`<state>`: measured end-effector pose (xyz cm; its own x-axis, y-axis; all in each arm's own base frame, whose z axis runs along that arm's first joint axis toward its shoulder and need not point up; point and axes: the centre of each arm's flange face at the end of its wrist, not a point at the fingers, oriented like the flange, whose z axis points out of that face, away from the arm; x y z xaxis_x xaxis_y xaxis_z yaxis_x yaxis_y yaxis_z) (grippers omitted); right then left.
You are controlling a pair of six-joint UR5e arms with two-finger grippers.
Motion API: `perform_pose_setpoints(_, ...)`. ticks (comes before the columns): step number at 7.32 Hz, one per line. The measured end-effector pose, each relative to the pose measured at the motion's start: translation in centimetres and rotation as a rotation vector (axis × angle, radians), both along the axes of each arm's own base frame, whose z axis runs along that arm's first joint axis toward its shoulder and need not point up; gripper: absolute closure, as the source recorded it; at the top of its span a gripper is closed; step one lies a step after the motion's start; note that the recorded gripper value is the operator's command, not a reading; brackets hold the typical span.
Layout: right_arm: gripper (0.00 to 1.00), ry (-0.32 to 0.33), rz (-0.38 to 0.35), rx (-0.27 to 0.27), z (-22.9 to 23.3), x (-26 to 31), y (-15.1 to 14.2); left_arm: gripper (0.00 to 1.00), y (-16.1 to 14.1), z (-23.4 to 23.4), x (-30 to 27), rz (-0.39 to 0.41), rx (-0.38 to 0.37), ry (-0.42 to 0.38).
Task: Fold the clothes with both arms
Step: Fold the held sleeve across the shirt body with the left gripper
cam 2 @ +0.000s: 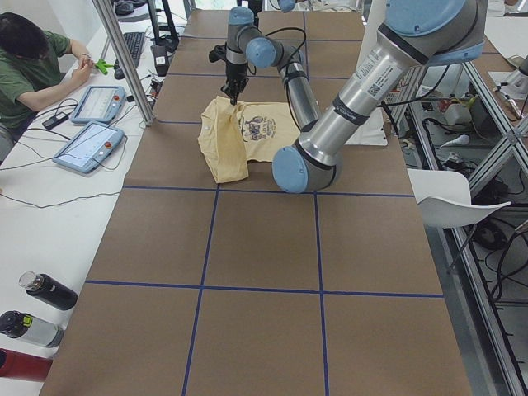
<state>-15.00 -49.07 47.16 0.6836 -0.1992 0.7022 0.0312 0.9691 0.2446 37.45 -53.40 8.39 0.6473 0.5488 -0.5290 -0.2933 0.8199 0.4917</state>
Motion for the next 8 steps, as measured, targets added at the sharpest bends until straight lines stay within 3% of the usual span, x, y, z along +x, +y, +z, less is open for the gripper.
perform_pose_setpoints(1,0.00,-0.003,0.006,-0.005,-0.1,0.0,0.0,1.00,-1.4,-4.4,4.6,-0.028,-0.065,-0.013)
perform_pose_setpoints(3,0.00,-0.007,0.017,-0.013,-0.3,0.0,-0.1,1.00,-0.7,-8.2,14.8,-0.095,-0.171,-0.054)
perform_pose_setpoints(4,0.00,-0.007,0.018,-0.016,-0.2,0.0,-0.1,0.26,-0.6,-9.0,18.8,-0.134,-0.223,-0.057)
perform_pose_setpoints(5,0.00,-0.007,0.019,-0.017,-0.2,-0.1,-0.1,0.00,-1.0,-10.0,22.2,-0.198,-0.285,-0.020)
perform_pose_setpoints(7,0.00,-0.007,0.019,-0.016,-0.3,-0.2,-0.2,0.00,-1.0,-10.4,27.0,-0.313,-0.394,0.122)
perform_pose_setpoints(8,0.00,-0.007,0.019,-0.015,-0.3,-0.2,-0.3,0.00,-0.7,-10.6,27.8,-0.329,-0.414,0.160)
